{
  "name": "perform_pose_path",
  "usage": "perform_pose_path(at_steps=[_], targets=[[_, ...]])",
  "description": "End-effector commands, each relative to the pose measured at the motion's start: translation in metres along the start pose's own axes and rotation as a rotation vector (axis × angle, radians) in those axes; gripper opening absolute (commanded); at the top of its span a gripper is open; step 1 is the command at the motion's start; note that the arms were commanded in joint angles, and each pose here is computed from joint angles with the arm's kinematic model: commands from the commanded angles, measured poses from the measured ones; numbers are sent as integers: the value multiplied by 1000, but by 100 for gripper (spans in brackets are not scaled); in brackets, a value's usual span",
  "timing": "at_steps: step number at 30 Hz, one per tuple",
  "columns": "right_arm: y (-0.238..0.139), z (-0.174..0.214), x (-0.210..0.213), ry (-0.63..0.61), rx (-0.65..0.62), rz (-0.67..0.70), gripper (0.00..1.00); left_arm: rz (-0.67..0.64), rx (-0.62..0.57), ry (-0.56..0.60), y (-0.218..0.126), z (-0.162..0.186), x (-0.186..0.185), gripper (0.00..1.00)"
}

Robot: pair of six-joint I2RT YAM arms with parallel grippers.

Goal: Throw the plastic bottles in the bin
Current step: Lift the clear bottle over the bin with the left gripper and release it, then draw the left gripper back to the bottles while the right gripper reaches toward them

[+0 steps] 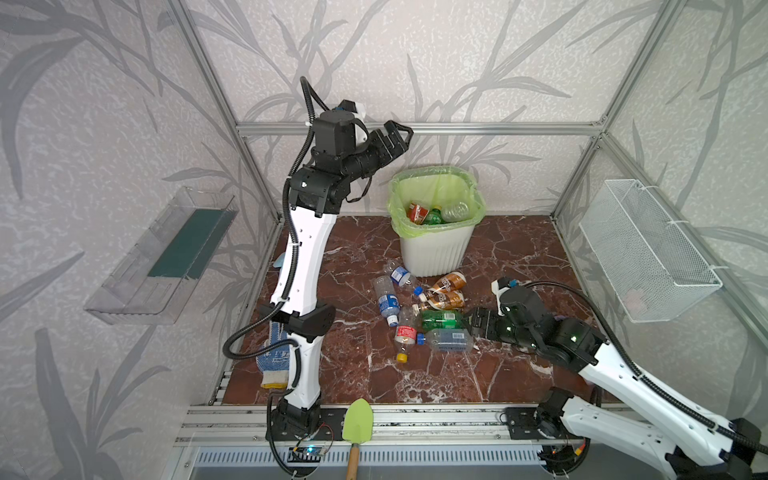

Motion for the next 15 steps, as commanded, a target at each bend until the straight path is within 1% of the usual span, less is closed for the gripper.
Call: perform_pose_path(at_steps=[1,3,5,7,11,13,15], targets=[[-10,-4,0,-2,-20,12,92,97,-61,74,-67,11,-26,97],[-7,-2,-2,6,-13,15,91,64,-95,48,-77,30,-7,97],[-5,0,-4,15,-5,21,91,-29,-40,51,-85,52,13,97],[-2,3,-7,25,10,36,90,-118,27,32,-89,78,38,96],[4,9,-13,47,63,89,89,-221,152,-36,-91,134,86,95],[8,12,-15,78,94,118,89,-260,221,-90,-92,165,111,94],[11,17,-18,113,130,150,89,-303,263,-124,-97,190,131,94]])
Point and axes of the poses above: each gripper's point midway between its finger pads, its own y axis out along the fingers, its own x axis along the line the jaws close on, z = x × y, the point moved 9 cm from there along -y, back along the fingers, and after that the axes turned 2 degrees about y, right-handed, at the moved point
